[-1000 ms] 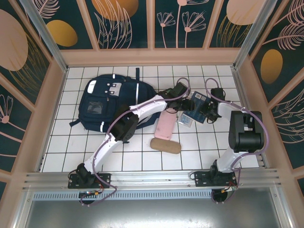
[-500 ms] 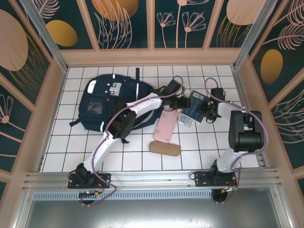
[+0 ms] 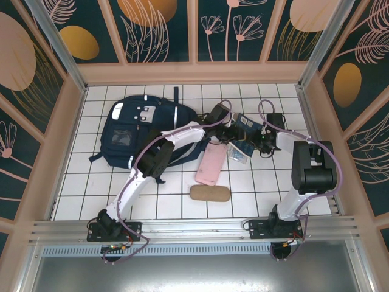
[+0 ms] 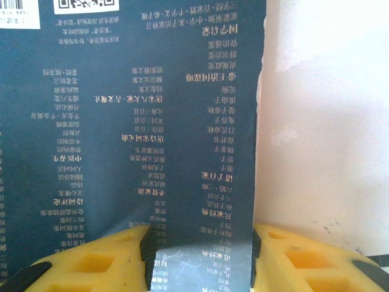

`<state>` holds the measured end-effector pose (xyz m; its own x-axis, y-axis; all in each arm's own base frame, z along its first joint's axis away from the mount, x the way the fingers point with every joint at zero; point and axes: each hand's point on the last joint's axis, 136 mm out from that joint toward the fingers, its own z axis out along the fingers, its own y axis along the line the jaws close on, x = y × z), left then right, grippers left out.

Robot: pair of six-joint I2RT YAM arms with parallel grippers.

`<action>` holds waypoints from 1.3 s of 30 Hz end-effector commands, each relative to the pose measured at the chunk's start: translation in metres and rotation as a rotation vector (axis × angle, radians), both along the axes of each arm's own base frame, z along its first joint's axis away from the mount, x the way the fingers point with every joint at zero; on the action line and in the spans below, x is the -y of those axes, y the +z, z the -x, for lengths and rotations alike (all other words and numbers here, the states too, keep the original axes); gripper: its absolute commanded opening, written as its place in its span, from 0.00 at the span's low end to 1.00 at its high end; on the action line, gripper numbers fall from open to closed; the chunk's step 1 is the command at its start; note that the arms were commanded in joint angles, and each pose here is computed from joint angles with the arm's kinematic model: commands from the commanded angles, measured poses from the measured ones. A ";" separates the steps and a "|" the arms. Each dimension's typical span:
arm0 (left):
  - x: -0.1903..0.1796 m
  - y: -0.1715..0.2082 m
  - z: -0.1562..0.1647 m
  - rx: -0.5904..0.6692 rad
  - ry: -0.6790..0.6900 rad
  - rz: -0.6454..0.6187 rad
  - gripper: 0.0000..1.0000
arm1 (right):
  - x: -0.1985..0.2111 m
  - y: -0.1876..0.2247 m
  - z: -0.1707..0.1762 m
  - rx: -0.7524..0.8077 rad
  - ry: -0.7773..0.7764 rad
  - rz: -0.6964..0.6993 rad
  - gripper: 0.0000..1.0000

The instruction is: Pack the student bag

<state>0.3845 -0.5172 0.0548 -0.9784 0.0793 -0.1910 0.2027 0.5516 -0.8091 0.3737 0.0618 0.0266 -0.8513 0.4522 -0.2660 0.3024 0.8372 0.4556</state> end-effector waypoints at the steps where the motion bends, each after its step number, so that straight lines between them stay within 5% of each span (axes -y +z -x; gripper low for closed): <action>1: 0.005 0.048 -0.001 0.069 -0.021 0.055 0.23 | -0.010 -0.001 0.005 -0.013 0.015 -0.039 0.46; 4: 0.001 0.059 -0.003 0.091 -0.013 0.055 0.08 | -0.003 0.012 0.002 0.014 -0.010 -0.037 0.51; 7: -0.005 0.079 -0.008 0.116 -0.002 0.076 0.04 | 0.003 0.034 -0.001 0.064 -0.036 -0.059 0.55; 14: -0.024 0.140 -0.011 0.151 0.018 0.206 0.03 | 0.003 0.100 -0.002 0.235 -0.083 -0.283 0.70; 24: -0.037 0.196 0.004 0.093 -0.003 0.412 0.01 | -0.029 0.171 -0.003 0.423 0.057 -0.684 0.69; 30: -0.042 0.200 0.009 0.073 -0.009 0.449 0.02 | -0.036 0.184 -0.007 0.440 0.104 -0.768 0.58; 35: -0.048 0.194 0.008 0.071 0.005 0.437 0.02 | -0.037 0.187 -0.009 0.439 0.111 -0.783 0.28; 37: -0.052 0.190 0.006 0.076 0.015 0.419 0.06 | -0.036 0.185 -0.010 0.432 0.101 -0.755 0.04; 39: -0.056 0.182 0.003 0.086 0.024 0.380 0.14 | -0.032 0.182 -0.011 0.427 0.081 -0.713 0.00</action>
<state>0.3869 -0.4668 0.2020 -0.9795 -0.0477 -0.1959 0.1770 0.2616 -0.9488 0.3836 0.0936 0.1946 -0.7866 0.5909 -0.1790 -0.0097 0.2781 0.9605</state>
